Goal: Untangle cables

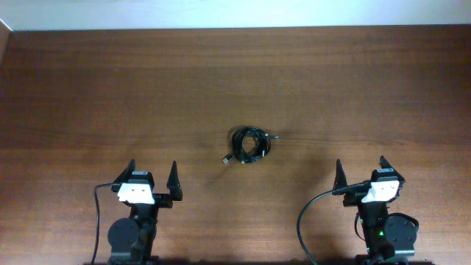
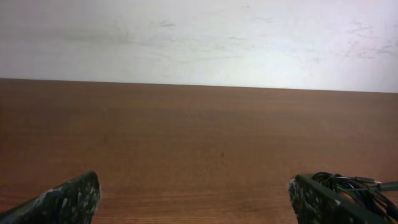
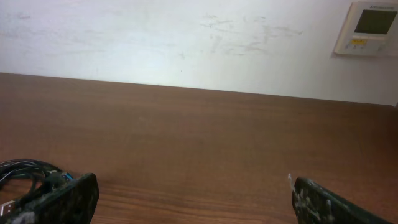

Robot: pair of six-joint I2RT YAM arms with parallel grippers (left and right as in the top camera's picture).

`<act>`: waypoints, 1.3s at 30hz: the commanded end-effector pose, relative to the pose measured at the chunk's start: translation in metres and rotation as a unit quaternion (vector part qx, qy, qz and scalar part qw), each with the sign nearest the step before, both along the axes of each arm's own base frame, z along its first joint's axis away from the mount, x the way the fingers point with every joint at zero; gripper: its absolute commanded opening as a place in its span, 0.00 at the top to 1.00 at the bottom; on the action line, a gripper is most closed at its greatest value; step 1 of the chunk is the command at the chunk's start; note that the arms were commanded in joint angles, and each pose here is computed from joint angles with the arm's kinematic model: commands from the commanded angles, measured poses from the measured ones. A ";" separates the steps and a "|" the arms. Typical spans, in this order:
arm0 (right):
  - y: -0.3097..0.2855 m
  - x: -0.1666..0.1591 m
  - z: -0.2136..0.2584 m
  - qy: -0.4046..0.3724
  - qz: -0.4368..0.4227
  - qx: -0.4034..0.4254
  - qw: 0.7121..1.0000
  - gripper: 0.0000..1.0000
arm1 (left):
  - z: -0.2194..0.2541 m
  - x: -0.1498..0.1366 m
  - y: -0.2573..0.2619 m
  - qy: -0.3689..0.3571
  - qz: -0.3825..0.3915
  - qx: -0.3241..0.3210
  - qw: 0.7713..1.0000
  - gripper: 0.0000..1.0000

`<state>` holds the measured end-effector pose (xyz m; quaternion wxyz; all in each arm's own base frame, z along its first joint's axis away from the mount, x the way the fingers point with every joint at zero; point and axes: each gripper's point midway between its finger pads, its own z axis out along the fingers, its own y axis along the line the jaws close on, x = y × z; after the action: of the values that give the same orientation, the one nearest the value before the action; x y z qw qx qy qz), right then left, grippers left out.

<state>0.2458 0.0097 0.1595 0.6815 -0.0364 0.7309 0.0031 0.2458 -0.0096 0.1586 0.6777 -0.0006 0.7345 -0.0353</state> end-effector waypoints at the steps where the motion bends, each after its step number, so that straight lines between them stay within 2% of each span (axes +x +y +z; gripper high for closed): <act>1: -0.004 0.000 -0.003 0.002 -0.009 0.001 1.000 0.02 | -0.002 0.000 0.004 0.000 0.010 -0.001 1.000 0.01; 25: -0.003 0.000 -0.001 -0.002 -0.006 0.002 1.000 0.02 | -0.002 0.000 0.004 0.000 0.010 -0.001 1.000 0.01; 26: 0.009 0.000 0.006 -0.014 0.025 0.027 0.999 0.02 | -0.002 0.000 0.004 0.000 0.010 -0.001 1.000 0.01; 27: 0.033 -0.005 0.011 -0.013 0.095 0.088 0.991 0.02 | -0.002 0.000 0.004 0.000 0.010 -0.001 1.000 0.01; 28: 0.059 -0.014 0.011 0.008 0.171 0.145 0.975 0.01 | -0.002 0.000 0.004 0.000 0.010 -0.001 1.000 0.01; 29: 0.094 -0.034 0.012 0.049 0.276 0.219 0.935 0.02 | -0.002 0.000 0.004 0.000 0.010 -0.001 1.000 0.01; 31: 0.112 -0.049 0.018 0.077 0.335 0.269 0.900 0.02 | -0.002 0.000 0.004 0.000 0.010 -0.001 1.000 0.01; 32: 0.117 -0.055 0.031 0.056 0.362 0.261 0.893 0.02 | -0.002 0.000 0.004 0.000 0.010 -0.001 1.000 0.01; 35: 0.125 -0.092 0.116 -0.136 0.443 0.159 0.872 0.02 | -0.002 0.000 0.004 0.000 0.010 -0.001 1.000 0.01; 36: 0.119 -0.099 0.144 -0.184 0.428 0.143 0.873 0.02 | -0.002 0.000 0.004 0.000 0.010 -0.001 1.000 0.01; 39: 0.109 -0.111 0.201 -0.243 0.380 0.061 0.890 0.02 | -0.002 0.000 0.004 0.000 0.010 -0.001 1.000 0.01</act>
<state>0.1509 0.1245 0.3128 0.7453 -0.2401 0.4996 0.3705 0.2458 -0.0085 0.1584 0.6778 -0.0029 0.7345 -0.0328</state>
